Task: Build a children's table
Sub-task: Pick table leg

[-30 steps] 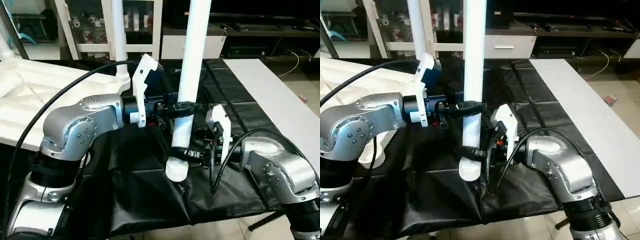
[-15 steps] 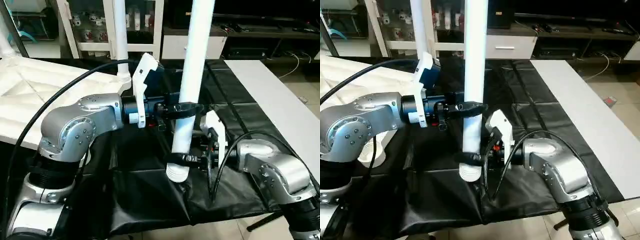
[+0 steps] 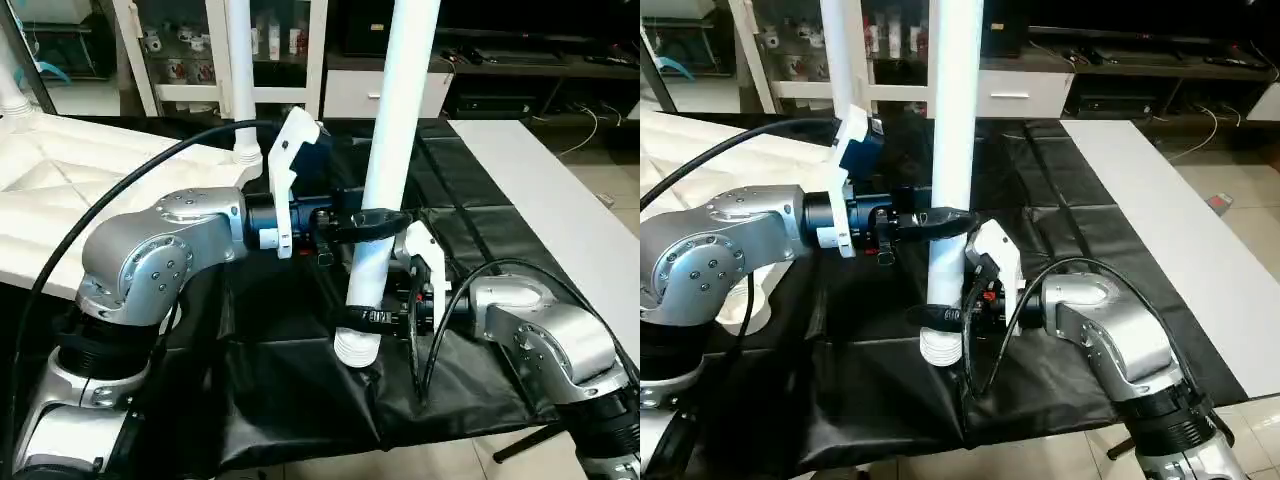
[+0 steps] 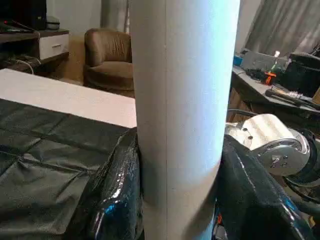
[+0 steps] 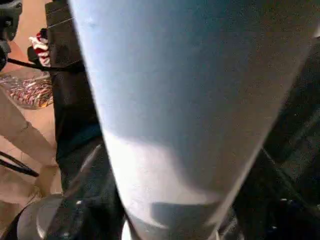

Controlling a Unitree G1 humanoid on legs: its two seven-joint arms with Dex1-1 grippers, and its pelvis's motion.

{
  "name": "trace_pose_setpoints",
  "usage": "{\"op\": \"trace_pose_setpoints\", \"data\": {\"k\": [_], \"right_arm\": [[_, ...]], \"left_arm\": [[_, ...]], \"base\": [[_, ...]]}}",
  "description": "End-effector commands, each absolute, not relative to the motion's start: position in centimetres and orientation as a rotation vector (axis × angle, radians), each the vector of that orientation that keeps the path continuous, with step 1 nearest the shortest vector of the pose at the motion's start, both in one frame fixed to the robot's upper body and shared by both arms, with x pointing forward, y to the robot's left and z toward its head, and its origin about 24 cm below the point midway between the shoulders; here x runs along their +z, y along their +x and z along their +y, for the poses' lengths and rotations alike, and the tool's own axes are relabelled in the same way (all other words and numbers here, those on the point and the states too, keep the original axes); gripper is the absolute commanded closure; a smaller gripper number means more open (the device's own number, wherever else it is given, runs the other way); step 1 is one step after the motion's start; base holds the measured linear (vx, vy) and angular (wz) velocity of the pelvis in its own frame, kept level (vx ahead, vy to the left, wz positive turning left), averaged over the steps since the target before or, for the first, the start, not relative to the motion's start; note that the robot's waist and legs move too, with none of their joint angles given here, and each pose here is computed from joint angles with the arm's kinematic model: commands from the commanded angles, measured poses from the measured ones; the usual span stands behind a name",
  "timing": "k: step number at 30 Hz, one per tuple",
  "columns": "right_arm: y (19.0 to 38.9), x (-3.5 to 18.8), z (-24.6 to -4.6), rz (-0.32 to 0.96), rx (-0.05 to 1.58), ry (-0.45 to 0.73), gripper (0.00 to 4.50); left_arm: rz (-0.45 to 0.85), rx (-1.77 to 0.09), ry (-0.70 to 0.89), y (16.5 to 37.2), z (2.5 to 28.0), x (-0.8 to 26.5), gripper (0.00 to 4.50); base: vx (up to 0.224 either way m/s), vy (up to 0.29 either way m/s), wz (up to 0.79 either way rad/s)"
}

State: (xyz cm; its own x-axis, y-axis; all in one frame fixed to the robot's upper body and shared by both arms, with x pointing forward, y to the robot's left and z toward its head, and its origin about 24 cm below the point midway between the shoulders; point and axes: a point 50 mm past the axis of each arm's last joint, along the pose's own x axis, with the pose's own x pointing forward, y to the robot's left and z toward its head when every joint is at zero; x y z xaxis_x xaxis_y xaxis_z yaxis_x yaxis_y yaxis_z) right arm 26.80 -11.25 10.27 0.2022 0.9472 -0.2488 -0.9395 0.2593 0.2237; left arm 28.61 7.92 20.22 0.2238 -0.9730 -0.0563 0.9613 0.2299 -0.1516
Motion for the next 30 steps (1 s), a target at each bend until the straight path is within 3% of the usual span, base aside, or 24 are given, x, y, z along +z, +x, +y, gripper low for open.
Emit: {"op": "trace_pose_setpoints", "data": {"k": [1,11,17,20,23,24,30], "right_arm": [[27.1,10.4,-11.6,0.372,1.301,0.009,2.32],[26.9,10.1,-11.6,0.383,1.320,-0.014,2.63],[27.1,10.2,-11.6,0.368,1.301,-0.011,2.64],[27.2,10.3,-11.7,0.354,1.284,-0.009,2.64],[27.4,10.6,-11.8,0.335,1.263,0.001,2.64],[27.4,10.7,-11.9,0.328,1.254,0.008,2.64],[27.7,10.9,-12.1,0.301,1.215,0.022,2.65]], "left_arm": [[0.141,-1.376,-0.072,28.1,7.5,20.4,2.71],[0.142,-1.374,-0.045,28.2,7.5,20.3,2.71],[0.170,-1.256,0.019,29.1,7.9,19.4,2.71],[0.192,-1.202,-0.016,29.6,8.6,19.0,2.01],[0.201,-1.169,-0.054,29.7,9.4,18.9,1.91],[0.193,-1.180,-0.068,29.5,9.7,19.0,1.67],[0.162,-1.204,-0.084,28.7,10.3,19.6,1.19]], "base": [[0.000,0.000,0.00],[0.000,0.000,0.00],[0.000,0.000,0.00],[0.000,0.000,0.00],[0.000,0.000,0.00],[0.000,0.000,0.00],[0.000,0.000,0.00]]}}
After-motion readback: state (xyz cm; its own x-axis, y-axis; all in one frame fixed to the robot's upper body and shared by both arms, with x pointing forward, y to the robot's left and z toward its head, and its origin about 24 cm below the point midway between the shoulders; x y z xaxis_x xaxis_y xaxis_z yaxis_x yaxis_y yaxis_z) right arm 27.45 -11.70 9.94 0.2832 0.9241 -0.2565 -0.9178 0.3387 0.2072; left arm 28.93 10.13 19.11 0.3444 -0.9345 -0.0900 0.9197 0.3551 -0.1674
